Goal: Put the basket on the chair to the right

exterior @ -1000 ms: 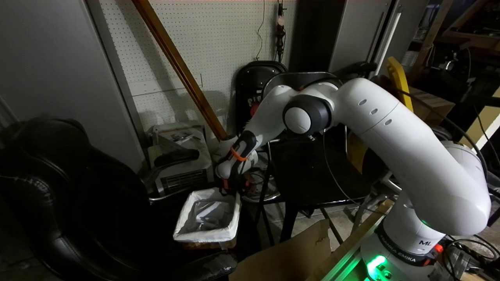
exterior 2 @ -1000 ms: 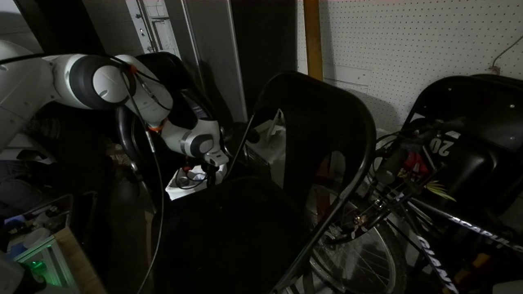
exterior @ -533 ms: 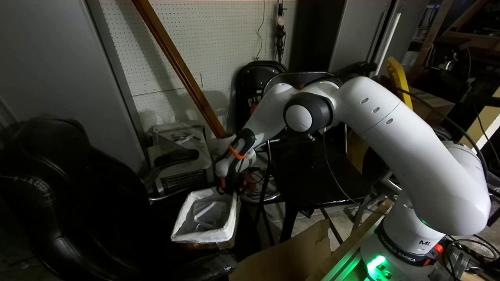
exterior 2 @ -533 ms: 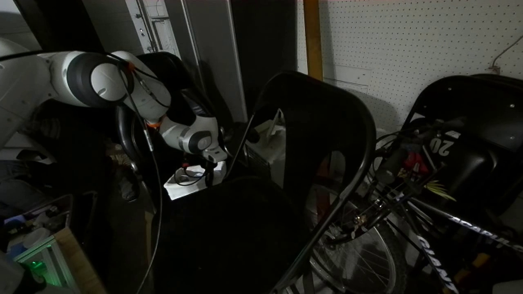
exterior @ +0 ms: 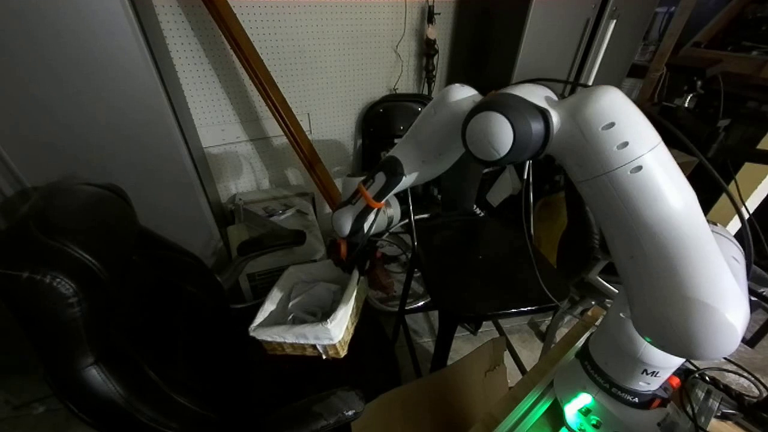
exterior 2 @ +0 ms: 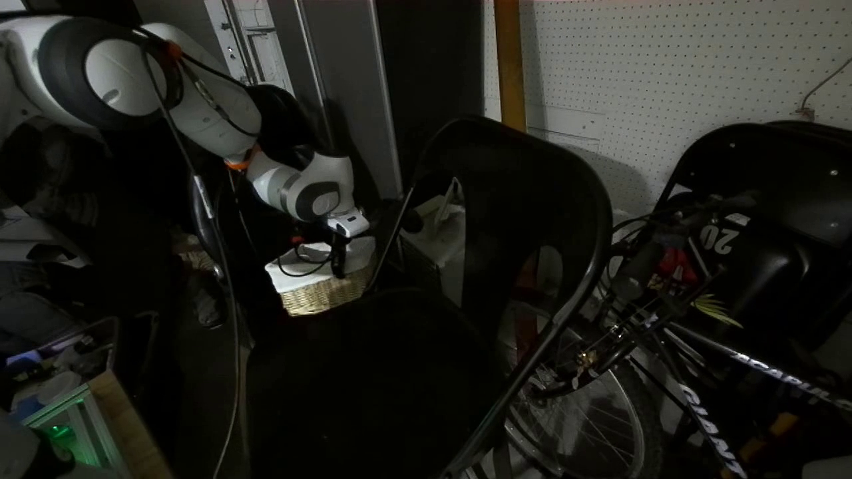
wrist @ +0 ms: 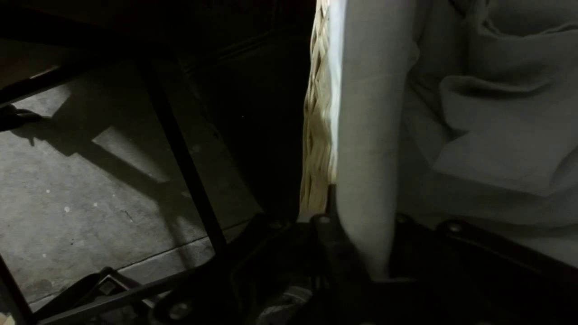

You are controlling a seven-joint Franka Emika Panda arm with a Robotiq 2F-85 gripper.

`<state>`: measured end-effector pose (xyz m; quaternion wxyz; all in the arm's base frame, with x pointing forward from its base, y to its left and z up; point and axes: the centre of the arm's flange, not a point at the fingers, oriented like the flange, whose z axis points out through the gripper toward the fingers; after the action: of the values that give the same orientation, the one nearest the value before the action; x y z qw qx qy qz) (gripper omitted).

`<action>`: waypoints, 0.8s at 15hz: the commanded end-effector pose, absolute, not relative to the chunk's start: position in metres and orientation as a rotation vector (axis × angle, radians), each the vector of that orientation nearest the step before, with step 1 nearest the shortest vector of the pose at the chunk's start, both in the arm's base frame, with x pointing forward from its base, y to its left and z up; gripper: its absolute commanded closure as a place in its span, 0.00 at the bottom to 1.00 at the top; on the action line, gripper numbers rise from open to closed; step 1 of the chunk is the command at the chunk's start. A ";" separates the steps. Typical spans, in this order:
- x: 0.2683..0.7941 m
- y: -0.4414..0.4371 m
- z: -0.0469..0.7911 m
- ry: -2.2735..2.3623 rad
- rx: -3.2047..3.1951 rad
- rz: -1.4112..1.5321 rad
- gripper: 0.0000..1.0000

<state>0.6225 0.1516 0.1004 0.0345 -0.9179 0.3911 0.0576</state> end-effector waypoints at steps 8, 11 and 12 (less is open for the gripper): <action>0.526 0.099 0.254 0.946 -2.758 0.104 0.97; 0.500 0.065 0.283 0.924 -2.726 0.084 0.97; 0.490 0.052 0.292 0.907 -2.722 0.091 0.97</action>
<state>0.5362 0.0888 0.2470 0.1077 -0.9387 0.3260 0.0310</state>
